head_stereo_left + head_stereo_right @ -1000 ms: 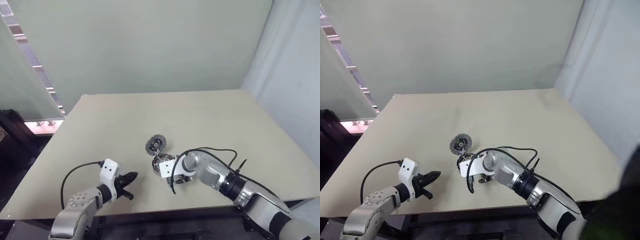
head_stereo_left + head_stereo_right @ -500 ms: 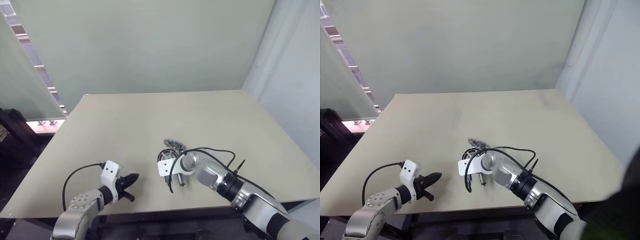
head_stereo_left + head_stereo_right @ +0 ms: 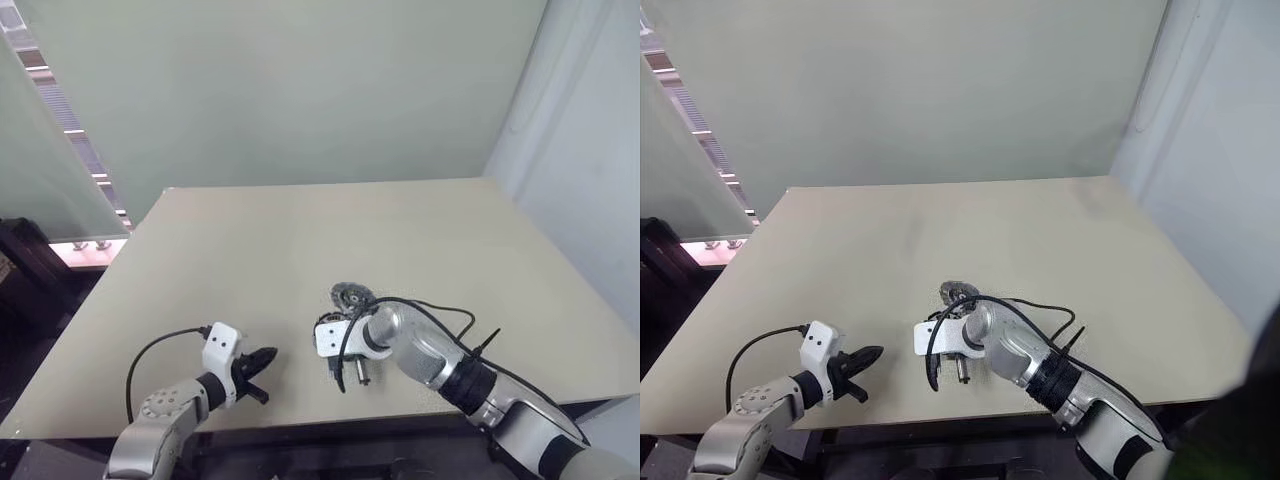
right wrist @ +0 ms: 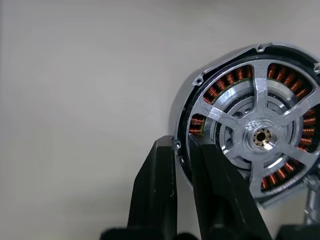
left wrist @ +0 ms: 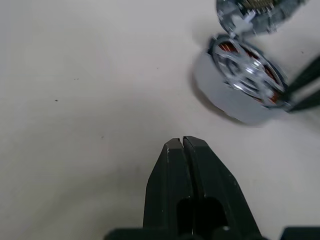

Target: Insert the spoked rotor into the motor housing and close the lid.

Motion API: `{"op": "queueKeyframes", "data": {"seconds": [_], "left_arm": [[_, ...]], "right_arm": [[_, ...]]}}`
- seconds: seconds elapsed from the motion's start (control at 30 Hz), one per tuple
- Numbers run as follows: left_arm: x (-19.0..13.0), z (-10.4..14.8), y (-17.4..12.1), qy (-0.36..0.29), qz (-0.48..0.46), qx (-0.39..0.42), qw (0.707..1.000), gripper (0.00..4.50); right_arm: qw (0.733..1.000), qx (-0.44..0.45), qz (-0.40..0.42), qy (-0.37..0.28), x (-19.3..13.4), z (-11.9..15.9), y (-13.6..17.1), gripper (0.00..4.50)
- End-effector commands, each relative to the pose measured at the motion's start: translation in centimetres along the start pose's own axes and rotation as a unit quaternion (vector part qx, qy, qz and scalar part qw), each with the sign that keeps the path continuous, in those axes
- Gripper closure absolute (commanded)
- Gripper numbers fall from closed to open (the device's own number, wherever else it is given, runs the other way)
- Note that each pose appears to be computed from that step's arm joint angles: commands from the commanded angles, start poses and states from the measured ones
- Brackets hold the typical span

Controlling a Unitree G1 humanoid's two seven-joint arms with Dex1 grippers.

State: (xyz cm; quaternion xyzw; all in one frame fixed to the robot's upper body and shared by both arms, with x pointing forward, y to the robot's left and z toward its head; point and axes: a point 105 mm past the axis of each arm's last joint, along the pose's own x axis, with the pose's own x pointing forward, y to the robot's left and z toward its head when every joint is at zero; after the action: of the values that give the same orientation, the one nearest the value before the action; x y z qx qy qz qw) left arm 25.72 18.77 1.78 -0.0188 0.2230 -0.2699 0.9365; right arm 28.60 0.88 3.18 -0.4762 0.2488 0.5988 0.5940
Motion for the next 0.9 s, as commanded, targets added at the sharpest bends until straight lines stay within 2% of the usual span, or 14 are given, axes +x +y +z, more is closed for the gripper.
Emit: {"op": "queueKeyframes", "data": {"seconds": [0.03, 0.23, 0.5, 0.9], "left_arm": [[0.4, 1.1, -0.1, -0.023, -0.004, 0.013, 1.0, 4.5], [1.1, 0.8, -0.4, -0.031, -0.007, 0.003, 0.999, 4.5], [2.2, 0.3, -1.1, -0.039, -0.014, -0.007, 0.999, 4.5], [2.1, 0.3, -1.2, -0.041, -0.011, -0.007, 0.999, 4.5]], "right_arm": [[0.999, 0.026, -0.004, -0.037, -1.6, 1.9, 0.1, 4.4], [0.993, 0.114, 0.01, -0.042, -0.9, 2.0, 1.6, 4.4], [0.971, 0.228, -0.005, -0.074, 0.5, 3.5, 1.4, 4.4], [0.966, 0.242, -0.009, -0.091, 1.1, 3.9, 1.3, 4.4]]}}
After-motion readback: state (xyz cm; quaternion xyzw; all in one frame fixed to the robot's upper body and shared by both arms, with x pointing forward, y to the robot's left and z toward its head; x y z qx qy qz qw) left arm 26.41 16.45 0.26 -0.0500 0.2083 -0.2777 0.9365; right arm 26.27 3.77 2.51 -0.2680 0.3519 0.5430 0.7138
